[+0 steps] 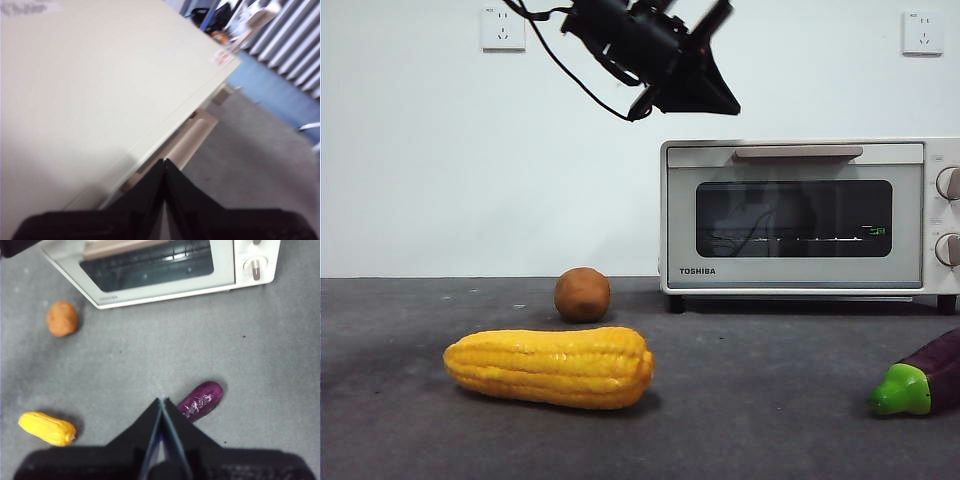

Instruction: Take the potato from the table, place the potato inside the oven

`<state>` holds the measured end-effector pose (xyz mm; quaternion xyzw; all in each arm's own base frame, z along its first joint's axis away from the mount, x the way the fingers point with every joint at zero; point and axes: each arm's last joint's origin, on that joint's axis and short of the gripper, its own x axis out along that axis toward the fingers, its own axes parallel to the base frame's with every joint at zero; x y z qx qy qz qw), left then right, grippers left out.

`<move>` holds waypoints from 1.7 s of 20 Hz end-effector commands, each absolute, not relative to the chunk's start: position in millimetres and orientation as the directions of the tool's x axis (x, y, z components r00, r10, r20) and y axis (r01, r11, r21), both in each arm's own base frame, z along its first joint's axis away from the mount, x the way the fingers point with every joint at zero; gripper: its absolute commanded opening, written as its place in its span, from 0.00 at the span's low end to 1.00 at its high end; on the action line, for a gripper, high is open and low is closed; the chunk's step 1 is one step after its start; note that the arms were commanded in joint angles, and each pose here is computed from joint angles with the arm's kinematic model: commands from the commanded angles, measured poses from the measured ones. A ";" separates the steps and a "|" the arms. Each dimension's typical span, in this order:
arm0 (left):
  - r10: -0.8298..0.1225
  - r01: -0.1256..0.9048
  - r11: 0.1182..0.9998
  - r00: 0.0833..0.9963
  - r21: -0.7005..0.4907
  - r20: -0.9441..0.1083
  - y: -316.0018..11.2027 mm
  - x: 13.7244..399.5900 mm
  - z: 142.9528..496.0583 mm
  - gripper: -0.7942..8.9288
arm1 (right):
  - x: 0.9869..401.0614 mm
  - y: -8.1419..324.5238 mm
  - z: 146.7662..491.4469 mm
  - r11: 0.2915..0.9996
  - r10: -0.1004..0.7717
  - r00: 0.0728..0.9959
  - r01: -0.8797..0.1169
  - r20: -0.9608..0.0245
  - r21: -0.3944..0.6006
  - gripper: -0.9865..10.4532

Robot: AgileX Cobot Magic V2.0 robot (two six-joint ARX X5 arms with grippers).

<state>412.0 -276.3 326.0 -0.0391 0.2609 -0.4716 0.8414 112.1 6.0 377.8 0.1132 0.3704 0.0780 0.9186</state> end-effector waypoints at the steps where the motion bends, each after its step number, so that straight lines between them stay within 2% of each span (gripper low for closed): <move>1: -0.774 0.823 0.558 0.469 -0.108 -0.427 -292.3 405.7 321.1 0.08 | 115.0 6.0 377.7 0.965 0.229 0.705 -0.074 -0.671 0.252 0.09; 5: -0.703 0.819 0.561 0.549 0.122 -0.452 -311.8 394.0 317.9 0.08 | 122.0 5.9 375.6 0.965 0.230 0.692 -0.070 -0.685 0.253 0.09; 7: -0.692 0.821 0.544 0.556 0.174 -0.461 -318.5 391.0 314.0 0.08 | 122.3 6.1 375.7 0.964 0.233 0.692 -0.073 -0.683 0.255 0.09; 10: -0.643 0.789 0.569 0.603 0.233 -0.472 -319.8 393.2 309.3 0.08 | 122.4 7.2 376.2 0.955 0.273 0.687 -0.107 -0.673 0.278 0.09; 19: -0.649 0.797 0.546 0.597 0.257 -0.471 -320.3 397.5 303.3 0.07 | 122.7 8.2 376.9 0.946 0.308 0.685 -0.145 -0.660 0.291 0.09; 34: -0.625 0.832 0.508 0.534 0.222 -0.569 -337.0 397.5 264.1 0.07 | 122.4 8.2 376.6 0.946 0.307 0.682 -0.146 -0.664 0.288 0.09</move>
